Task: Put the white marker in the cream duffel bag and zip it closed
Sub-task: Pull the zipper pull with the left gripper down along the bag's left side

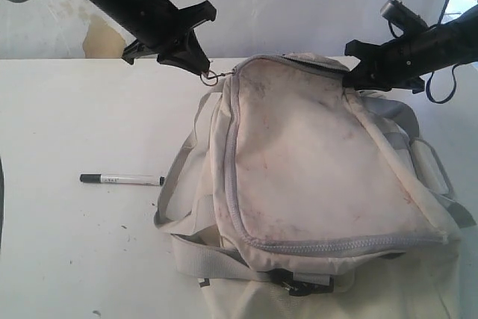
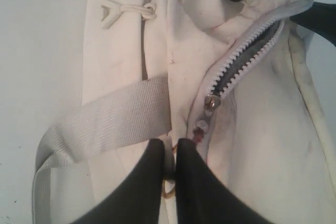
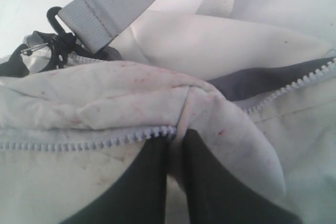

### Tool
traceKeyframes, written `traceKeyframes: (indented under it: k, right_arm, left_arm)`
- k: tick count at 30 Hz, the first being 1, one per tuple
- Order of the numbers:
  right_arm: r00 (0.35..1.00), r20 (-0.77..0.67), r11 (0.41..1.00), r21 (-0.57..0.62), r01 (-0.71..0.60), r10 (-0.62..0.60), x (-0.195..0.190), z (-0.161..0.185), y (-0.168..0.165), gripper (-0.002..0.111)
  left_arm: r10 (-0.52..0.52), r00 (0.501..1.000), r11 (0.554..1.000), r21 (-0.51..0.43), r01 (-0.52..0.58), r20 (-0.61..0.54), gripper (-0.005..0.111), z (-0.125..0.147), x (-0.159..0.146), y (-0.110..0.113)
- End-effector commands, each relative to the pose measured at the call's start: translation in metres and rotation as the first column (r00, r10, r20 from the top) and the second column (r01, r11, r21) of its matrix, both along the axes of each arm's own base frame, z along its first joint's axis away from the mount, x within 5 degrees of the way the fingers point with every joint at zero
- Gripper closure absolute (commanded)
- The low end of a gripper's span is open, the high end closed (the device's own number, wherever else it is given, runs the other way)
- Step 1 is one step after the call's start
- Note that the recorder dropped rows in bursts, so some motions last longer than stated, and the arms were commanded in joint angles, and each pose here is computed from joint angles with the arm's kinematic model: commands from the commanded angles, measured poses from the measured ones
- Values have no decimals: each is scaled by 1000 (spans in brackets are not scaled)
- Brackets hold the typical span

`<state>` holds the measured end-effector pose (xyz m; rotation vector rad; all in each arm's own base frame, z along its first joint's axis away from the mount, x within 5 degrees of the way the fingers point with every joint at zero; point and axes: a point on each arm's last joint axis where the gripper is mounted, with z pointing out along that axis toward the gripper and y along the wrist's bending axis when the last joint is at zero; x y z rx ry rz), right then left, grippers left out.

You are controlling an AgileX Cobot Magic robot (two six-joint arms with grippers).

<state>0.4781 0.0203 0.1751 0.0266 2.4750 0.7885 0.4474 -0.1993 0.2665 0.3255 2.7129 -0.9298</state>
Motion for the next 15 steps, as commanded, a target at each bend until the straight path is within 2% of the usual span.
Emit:
traceKeyframes:
  k: [1,6,12,15]
  right_arm:
    - [998,39,999,-21,46,-45,4,7,-10,108]
    - [998,42,999,-23,50,-49,4,7,-11,108]
    - [996,56,997,-15,74,-73,6,8,-11,108]
    - [994,67,996,-3,93,-92,8,10,-12,108]
  left_arm:
    - [-2,1000,1000,10,2,-14,107,8,-4,5]
    - [-4,1000,999,-42,3,-12,107,20,-8,3]
    - [-12,1000,999,-40,11,-11,107,21,-11,-1]
    - [-32,999,999,-12,32,-31,107,11,-14,-4]
